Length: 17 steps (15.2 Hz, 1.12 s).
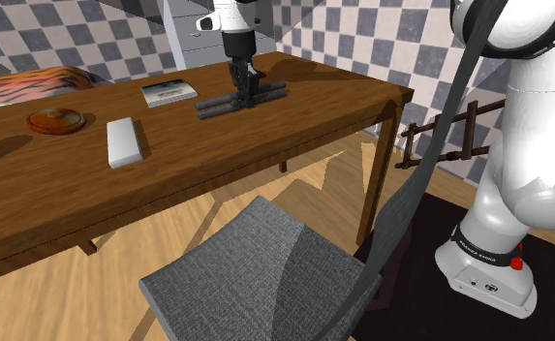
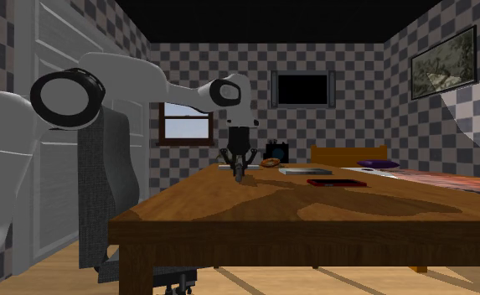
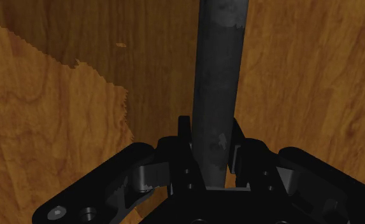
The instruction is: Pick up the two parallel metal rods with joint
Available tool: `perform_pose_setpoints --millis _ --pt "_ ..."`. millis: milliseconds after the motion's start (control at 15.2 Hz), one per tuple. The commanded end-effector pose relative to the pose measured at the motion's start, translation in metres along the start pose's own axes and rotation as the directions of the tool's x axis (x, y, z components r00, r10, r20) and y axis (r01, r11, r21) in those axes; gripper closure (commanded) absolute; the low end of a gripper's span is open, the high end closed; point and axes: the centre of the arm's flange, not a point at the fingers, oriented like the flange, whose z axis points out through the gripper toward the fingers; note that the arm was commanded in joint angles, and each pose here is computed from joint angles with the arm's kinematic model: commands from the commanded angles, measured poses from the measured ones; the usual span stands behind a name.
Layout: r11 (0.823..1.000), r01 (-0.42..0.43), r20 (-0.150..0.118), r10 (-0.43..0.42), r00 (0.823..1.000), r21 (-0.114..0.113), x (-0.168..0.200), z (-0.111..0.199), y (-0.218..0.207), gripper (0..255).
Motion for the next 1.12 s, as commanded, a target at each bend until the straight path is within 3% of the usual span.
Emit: perform_pose_setpoints --millis 0,1056 --pt "1.000 0.000 0.000 0.000 1.000 0.000 0.000 0.000 0.000 255" --pt "1.000 0.000 0.000 0.000 1.000 0.000 0.001 -0.079 0.000 255"
